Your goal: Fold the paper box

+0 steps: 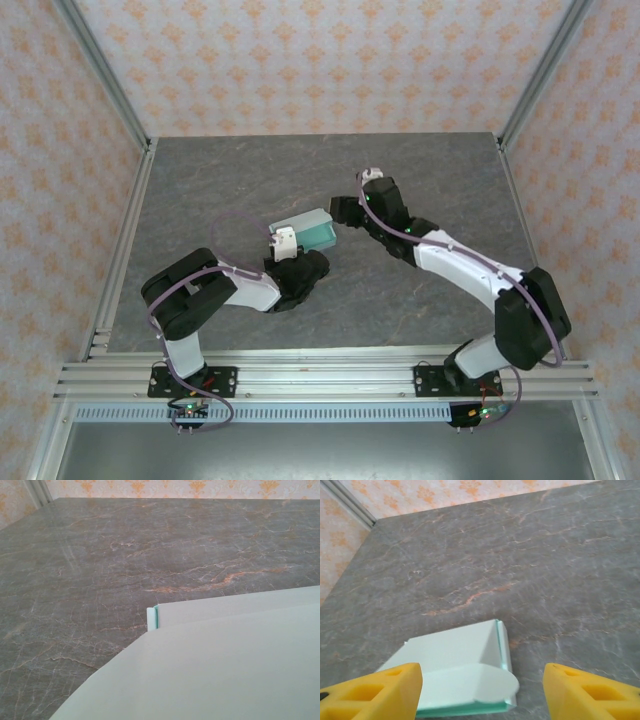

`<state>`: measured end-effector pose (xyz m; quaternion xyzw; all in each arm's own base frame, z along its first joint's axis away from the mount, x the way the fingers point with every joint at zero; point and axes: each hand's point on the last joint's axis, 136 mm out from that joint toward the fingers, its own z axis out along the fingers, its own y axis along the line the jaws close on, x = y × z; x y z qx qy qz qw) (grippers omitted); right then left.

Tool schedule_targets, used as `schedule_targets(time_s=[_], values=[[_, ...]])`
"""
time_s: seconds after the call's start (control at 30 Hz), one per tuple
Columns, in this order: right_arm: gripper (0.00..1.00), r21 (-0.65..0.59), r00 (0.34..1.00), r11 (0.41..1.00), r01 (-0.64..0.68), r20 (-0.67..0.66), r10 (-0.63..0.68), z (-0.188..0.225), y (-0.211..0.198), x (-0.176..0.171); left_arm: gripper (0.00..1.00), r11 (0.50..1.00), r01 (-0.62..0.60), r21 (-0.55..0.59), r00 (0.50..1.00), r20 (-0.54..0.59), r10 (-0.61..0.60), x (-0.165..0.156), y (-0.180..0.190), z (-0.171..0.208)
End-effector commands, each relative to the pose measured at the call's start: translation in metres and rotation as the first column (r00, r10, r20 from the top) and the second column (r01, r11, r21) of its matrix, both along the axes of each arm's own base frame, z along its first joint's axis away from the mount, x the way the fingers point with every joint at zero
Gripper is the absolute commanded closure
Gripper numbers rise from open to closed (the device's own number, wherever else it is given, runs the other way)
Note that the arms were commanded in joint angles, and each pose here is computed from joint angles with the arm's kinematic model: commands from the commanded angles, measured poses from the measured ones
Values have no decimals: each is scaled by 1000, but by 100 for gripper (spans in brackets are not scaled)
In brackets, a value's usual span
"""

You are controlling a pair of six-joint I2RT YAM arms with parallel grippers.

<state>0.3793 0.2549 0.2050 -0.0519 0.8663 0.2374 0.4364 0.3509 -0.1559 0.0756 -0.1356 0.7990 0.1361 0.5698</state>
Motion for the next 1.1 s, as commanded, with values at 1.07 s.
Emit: schedule_targets(time_s=[1.07], values=[[42,-114,938,993,16,-342,-55,-105,17,18,70,1000,7,10,1000,-4,-7,-11,12,19]])
